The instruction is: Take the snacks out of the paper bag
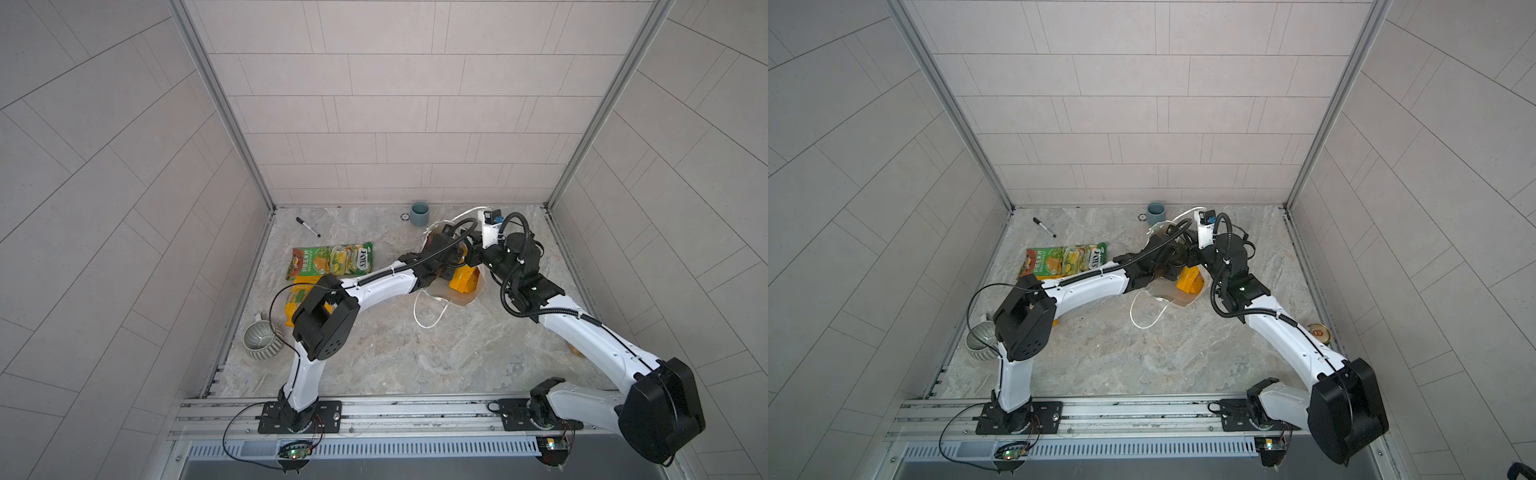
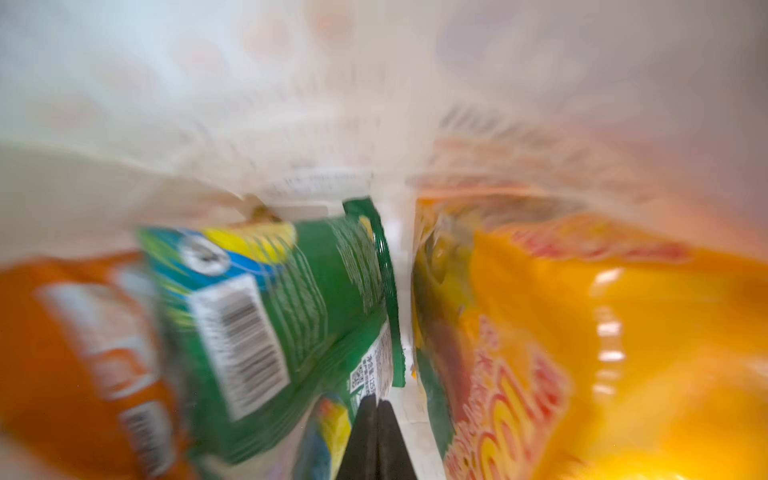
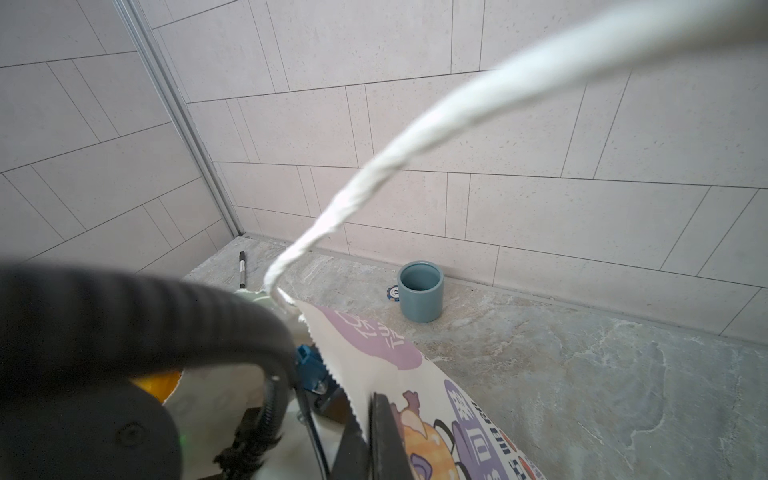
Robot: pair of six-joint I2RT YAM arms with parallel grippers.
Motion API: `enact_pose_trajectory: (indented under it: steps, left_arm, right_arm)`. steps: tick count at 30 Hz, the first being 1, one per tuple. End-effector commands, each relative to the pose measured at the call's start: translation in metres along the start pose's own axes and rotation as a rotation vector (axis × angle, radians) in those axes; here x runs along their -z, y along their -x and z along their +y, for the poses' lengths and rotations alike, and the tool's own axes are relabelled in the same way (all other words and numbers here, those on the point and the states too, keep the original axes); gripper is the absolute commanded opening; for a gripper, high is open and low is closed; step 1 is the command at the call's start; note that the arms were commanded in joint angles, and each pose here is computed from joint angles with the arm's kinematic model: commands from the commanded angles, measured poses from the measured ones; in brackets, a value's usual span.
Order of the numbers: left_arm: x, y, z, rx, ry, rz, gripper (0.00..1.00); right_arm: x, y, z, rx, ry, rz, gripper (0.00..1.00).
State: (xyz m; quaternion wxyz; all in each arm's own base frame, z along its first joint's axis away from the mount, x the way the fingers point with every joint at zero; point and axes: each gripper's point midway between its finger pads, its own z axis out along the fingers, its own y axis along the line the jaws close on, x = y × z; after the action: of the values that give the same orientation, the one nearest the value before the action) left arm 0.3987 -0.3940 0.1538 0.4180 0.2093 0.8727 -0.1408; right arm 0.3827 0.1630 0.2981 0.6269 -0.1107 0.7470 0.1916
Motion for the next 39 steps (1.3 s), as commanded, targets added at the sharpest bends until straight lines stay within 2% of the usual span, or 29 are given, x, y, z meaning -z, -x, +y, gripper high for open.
enact_pose_trajectory:
  steps: [1,6,7,8,9,12,18,22,25,30,34,39]
  left_arm:
    - [0.032,0.035,0.003,0.014,-0.004,-0.103,0.00]
    - [0.040,0.039,0.004,0.012,0.002,-0.110,0.00]
    - [0.039,0.038,0.005,0.008,0.010,-0.102,0.03]
    - [0.039,0.036,0.007,0.009,0.018,-0.096,0.19]
    - [0.037,0.034,0.008,0.008,0.026,-0.088,0.30]
    - [0.034,0.028,0.015,0.015,0.062,-0.065,0.37]
    - [0.020,0.013,0.020,0.011,0.110,0.001,0.43]
    - [0.007,0.004,0.020,0.010,0.120,0.027,0.51]
    - [-0.002,-0.005,0.021,0.012,0.129,0.053,0.52]
    - [-0.016,-0.016,0.024,0.012,0.151,0.083,0.58]
    - [-0.030,-0.025,0.024,0.020,0.147,0.093,0.56]
    - [-0.035,-0.025,0.021,0.033,0.115,0.081,0.22]
  right_arm:
    - [0.000,0.004,0.009,-0.008,0.041,-0.021,0.00]
    - [0.000,0.004,0.009,-0.010,0.040,-0.020,0.00]
    - [0.000,0.004,0.010,-0.010,0.043,-0.022,0.00]
    - [0.000,0.005,0.010,-0.010,0.045,-0.023,0.00]
    - [0.000,0.005,0.009,-0.010,0.043,-0.024,0.00]
    - [0.000,0.004,0.009,-0.008,0.039,-0.023,0.00]
    - [0.000,0.004,0.010,-0.011,0.045,-0.023,0.00]
    - [0.000,0.003,0.010,-0.011,0.047,-0.020,0.00]
    - [0.001,0.004,0.011,-0.012,0.049,-0.024,0.00]
    - [0.001,0.004,0.011,-0.011,0.051,-0.024,0.00]
    - [0.002,0.005,0.011,-0.010,0.053,-0.025,0.00]
    - [0.003,0.005,0.011,-0.008,0.054,-0.026,0.00]
